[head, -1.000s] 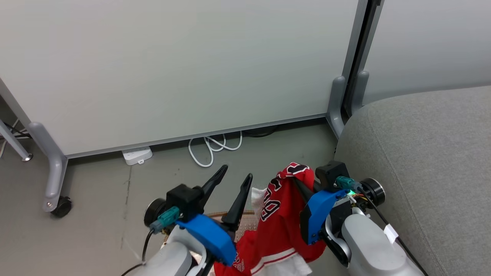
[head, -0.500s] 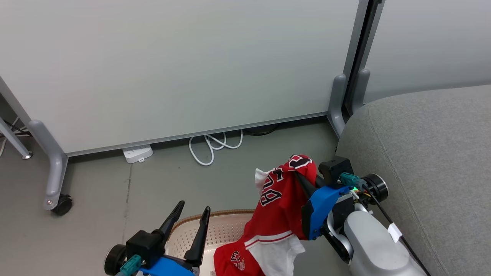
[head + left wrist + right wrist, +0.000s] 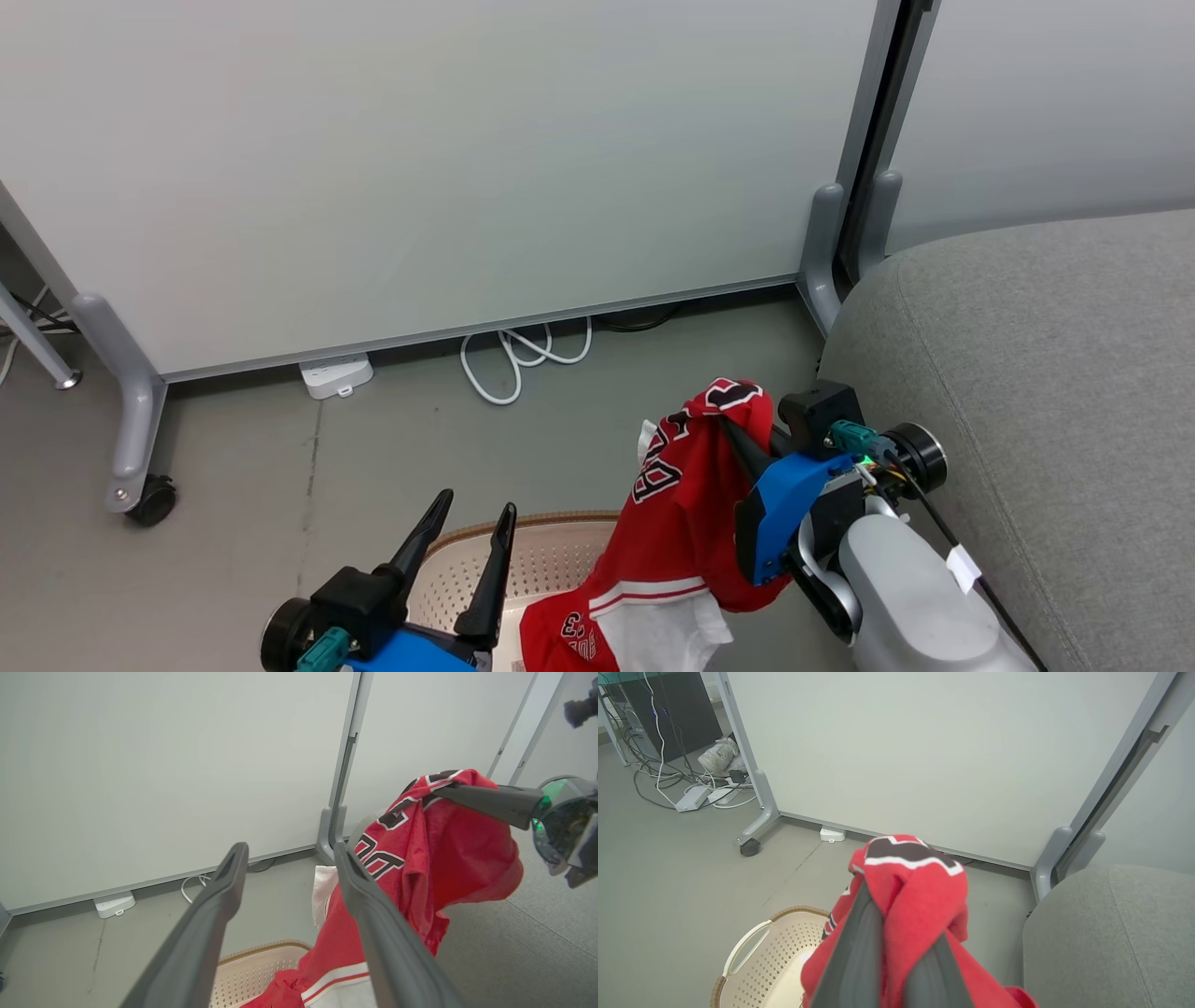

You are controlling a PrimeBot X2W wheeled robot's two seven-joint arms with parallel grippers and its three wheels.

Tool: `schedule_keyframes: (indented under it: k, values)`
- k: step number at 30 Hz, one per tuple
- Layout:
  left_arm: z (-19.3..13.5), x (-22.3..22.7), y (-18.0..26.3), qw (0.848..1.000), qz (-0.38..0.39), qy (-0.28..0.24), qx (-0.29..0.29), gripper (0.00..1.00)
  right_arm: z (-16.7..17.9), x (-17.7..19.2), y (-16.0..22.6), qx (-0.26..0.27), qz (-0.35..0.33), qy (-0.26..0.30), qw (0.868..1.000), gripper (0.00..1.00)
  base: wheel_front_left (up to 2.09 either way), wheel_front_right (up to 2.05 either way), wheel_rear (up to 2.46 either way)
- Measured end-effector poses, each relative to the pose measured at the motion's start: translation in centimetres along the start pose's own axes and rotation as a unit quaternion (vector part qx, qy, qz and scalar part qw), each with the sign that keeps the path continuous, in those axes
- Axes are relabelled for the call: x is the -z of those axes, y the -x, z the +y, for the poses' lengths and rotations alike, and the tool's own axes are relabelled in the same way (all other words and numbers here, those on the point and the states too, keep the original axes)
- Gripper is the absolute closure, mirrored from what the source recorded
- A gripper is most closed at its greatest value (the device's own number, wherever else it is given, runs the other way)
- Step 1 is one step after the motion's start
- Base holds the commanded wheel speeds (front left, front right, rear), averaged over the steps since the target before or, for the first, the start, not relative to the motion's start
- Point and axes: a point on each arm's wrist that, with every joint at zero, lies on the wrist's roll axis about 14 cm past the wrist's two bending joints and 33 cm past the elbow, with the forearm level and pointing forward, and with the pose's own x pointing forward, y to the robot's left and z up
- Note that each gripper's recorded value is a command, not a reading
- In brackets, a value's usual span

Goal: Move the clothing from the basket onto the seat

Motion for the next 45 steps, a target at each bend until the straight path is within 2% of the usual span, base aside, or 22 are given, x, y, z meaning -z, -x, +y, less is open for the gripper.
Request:
schedule_keyframes:
  k: [7, 12, 21, 35, 45]
  values:
    - [0.0, 0.2, -0.2, 1.000, 0.003, -0.006, 0.002, 0.00, 0.1, 0.4, 0.4, 0.000, 0.005, -0.003, 1.000, 1.00, 0.00, 0.00, 0.00]
    - [-1.2, 0.7, -0.9, 1.000, 0.009, -0.005, 0.022, 0.00, -1.2, 0.6, 1.1, 0.019, 0.004, -0.013, 1.000, 1.00, 0.00, 0.00, 0.00]
    - [-5.7, 1.3, -3.5, 0.995, 0.015, 0.002, 0.094, 0.00, -5.1, 1.8, 4.3, 0.081, 0.013, -0.022, 0.996, 1.00, 0.00, 0.00, 0.00]
    - [-12.9, 3.0, -5.7, 0.978, 0.039, 0.009, 0.205, 0.00, -11.2, 3.1, 11.0, 0.195, 0.016, -0.045, 0.980, 1.00, 0.00, 0.00, 0.00]
    - [-14.6, 3.4, -6.0, 0.972, 0.043, 0.007, 0.230, 0.00, -12.1, 3.6, 12.4, 0.217, 0.019, -0.051, 0.975, 1.00, 0.00, 0.00, 0.00]
